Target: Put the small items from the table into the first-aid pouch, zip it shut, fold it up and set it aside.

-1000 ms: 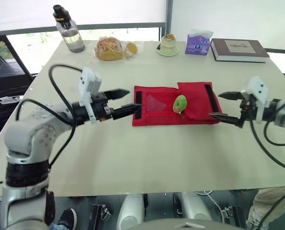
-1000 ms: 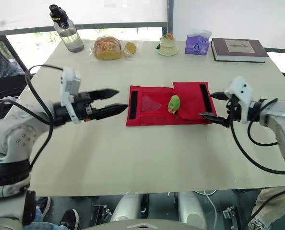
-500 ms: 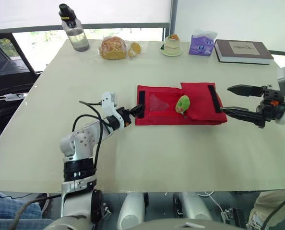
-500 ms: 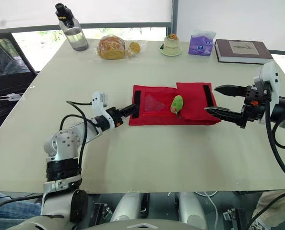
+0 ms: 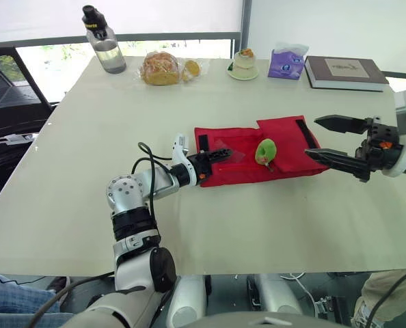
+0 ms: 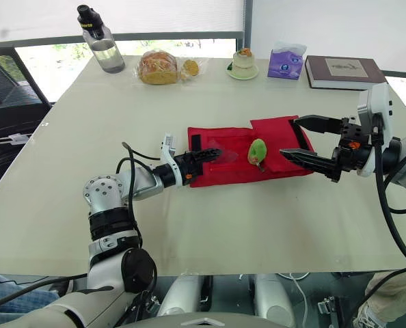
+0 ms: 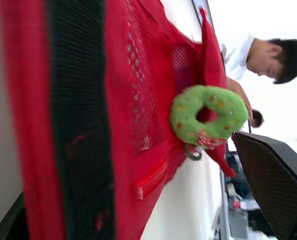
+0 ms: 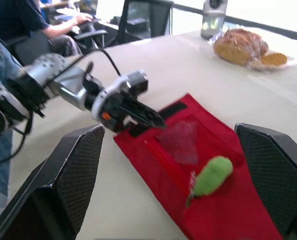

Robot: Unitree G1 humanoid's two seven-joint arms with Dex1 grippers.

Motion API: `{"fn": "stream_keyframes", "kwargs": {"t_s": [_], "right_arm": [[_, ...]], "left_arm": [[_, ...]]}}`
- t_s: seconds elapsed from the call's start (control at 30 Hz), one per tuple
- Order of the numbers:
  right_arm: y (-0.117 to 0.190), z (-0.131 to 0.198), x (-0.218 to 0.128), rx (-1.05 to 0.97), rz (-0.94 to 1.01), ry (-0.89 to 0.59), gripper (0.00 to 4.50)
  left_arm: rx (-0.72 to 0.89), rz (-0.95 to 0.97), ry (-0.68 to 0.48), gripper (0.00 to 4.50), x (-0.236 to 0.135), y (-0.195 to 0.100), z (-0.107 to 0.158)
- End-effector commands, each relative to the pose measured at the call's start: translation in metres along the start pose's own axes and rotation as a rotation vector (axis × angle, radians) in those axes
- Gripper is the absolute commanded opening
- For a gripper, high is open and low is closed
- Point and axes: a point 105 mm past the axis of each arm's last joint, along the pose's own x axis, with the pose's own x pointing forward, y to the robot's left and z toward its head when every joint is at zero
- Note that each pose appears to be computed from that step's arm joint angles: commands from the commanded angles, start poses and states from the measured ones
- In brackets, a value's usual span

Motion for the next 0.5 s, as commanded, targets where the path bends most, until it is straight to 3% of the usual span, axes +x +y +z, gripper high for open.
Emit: {"fn": "stream_keyframes", "kwargs": {"t_s": [0.03,0.07,0.13,0.33,0.5], "right_arm": [[0.01,0.019,0.004,-0.048,0.051,-0.058,4.5],[0.011,0.02,0.005,-0.047,0.06,-0.063,4.5],[0.011,0.02,0.007,-0.048,0.065,-0.062,4.5],[0.008,0.017,0.011,-0.054,0.069,-0.052,4.5],[0.007,0.016,0.012,-0.057,0.071,-0.051,4.5]], "left_arm": [[-0.017,-0.023,0.0,3.96,-0.001,-0.003,-0.001],[-0.022,-0.025,0.002,3.77,-0.001,-0.003,-0.002],[-0.031,-0.026,-0.001,2.97,-0.002,-0.002,-0.002],[-0.049,-0.029,-0.037,0.03,-0.008,0.001,0.003],[-0.029,-0.05,-0.029,0.03,-0.015,0.0,0.001]]}}
